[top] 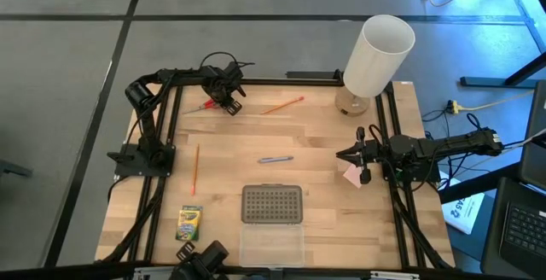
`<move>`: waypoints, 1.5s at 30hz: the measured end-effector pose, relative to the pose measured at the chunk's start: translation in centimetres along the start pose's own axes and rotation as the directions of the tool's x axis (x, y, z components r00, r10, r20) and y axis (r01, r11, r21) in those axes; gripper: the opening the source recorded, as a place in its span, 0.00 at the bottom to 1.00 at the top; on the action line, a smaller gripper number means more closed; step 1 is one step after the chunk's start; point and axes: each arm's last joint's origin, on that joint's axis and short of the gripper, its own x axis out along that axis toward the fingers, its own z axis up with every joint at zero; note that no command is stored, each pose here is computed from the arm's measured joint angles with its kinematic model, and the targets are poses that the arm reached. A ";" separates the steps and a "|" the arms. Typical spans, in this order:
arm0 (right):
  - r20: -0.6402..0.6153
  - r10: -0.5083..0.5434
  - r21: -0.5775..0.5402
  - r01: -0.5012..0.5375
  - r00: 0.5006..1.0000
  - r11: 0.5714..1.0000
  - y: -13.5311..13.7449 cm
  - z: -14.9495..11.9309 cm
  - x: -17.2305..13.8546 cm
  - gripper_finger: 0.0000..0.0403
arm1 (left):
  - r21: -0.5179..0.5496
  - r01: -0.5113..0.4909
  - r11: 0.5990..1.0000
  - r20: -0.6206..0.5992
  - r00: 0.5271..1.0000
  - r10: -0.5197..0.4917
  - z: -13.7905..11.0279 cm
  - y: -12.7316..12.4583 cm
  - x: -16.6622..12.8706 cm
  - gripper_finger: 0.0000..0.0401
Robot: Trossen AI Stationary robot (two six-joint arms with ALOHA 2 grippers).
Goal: Pack school essentials
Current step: Put the red scissors into the black supply box
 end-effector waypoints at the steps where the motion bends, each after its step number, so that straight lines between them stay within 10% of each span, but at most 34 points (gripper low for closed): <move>1: 0.000 0.000 0.000 0.000 1.000 1.000 0.0 0.0 0.0 0.09 | 0.015 0.002 1.000 -0.003 1.000 -0.002 0.0 0.0 0.0 0.12; 28: 0.000 0.000 0.025 0.000 1.000 1.000 0.0 0.0 0.0 0.09 | 0.131 -0.014 0.991 0.134 0.991 -0.004 -1.1 -3.1 -5.5 0.00; 45: -0.006 0.000 0.040 0.000 1.000 0.999 0.0 0.2 0.0 0.09 | 0.284 0.081 0.955 0.385 0.903 -0.191 -6.5 -13.1 -13.9 0.00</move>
